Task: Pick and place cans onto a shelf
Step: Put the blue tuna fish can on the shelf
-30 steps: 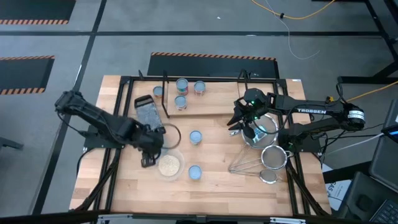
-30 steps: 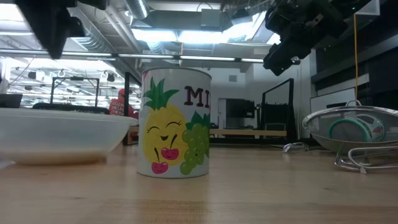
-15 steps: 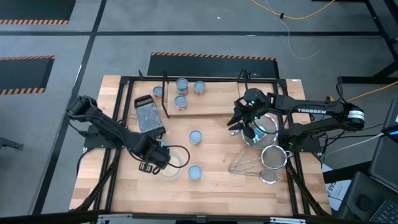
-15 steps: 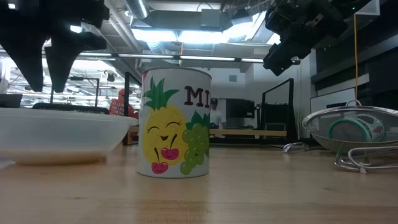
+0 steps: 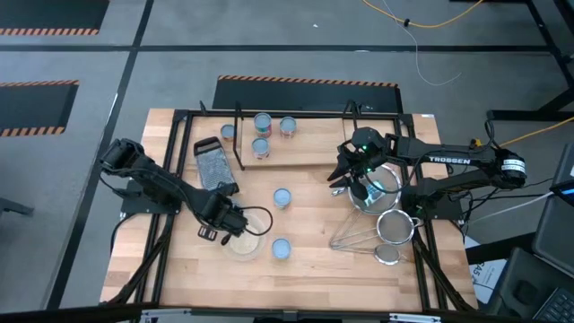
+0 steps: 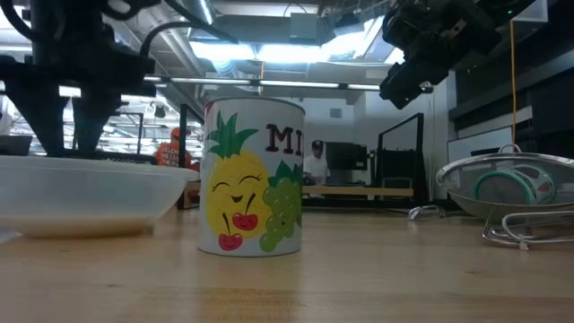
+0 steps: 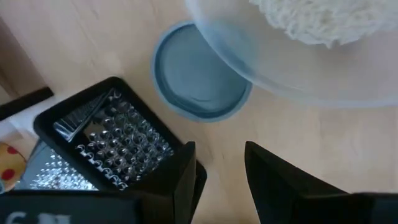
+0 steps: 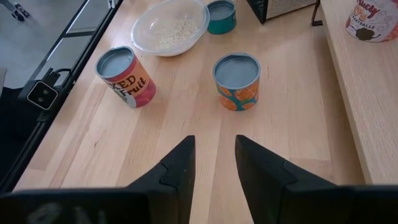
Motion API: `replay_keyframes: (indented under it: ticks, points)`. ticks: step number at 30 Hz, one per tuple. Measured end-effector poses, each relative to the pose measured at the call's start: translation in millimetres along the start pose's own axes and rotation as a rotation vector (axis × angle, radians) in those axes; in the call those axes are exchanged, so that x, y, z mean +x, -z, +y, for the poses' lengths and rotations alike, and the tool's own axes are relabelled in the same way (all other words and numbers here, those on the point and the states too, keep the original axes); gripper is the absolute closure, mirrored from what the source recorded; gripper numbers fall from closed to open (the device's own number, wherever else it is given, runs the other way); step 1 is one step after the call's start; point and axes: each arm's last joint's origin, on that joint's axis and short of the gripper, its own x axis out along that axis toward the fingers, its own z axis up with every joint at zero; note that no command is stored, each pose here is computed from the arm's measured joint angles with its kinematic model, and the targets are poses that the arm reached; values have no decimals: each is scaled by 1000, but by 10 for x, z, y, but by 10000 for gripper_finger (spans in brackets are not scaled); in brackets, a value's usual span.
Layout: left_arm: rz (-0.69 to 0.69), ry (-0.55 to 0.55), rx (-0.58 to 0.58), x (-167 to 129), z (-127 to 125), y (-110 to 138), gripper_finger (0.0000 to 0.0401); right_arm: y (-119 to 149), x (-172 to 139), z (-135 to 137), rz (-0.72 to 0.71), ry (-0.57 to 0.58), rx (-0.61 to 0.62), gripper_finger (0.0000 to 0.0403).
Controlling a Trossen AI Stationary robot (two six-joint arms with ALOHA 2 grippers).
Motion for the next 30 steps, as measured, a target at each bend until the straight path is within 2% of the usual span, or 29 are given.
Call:
replay_keyframes:
  ticks: [4, 10, 24, 30]
  points:
    - [-18, 5, -19, 72, 21, -7, 270, 0, 0, 0, 0, 0, 0, 285]
    - [-75, 23, 29, 126, 4, -47, 270, 0, -1, 0, 0, 0, 0, 285]
    - [-125, 62, 30, 312, -46, -28, 270, 0, -1, 0, 0, 0, 0, 285]
    - [-126, 62, 29, 312, -46, -29, 292, 0, -1, 1, 0, 0, -1, 285]
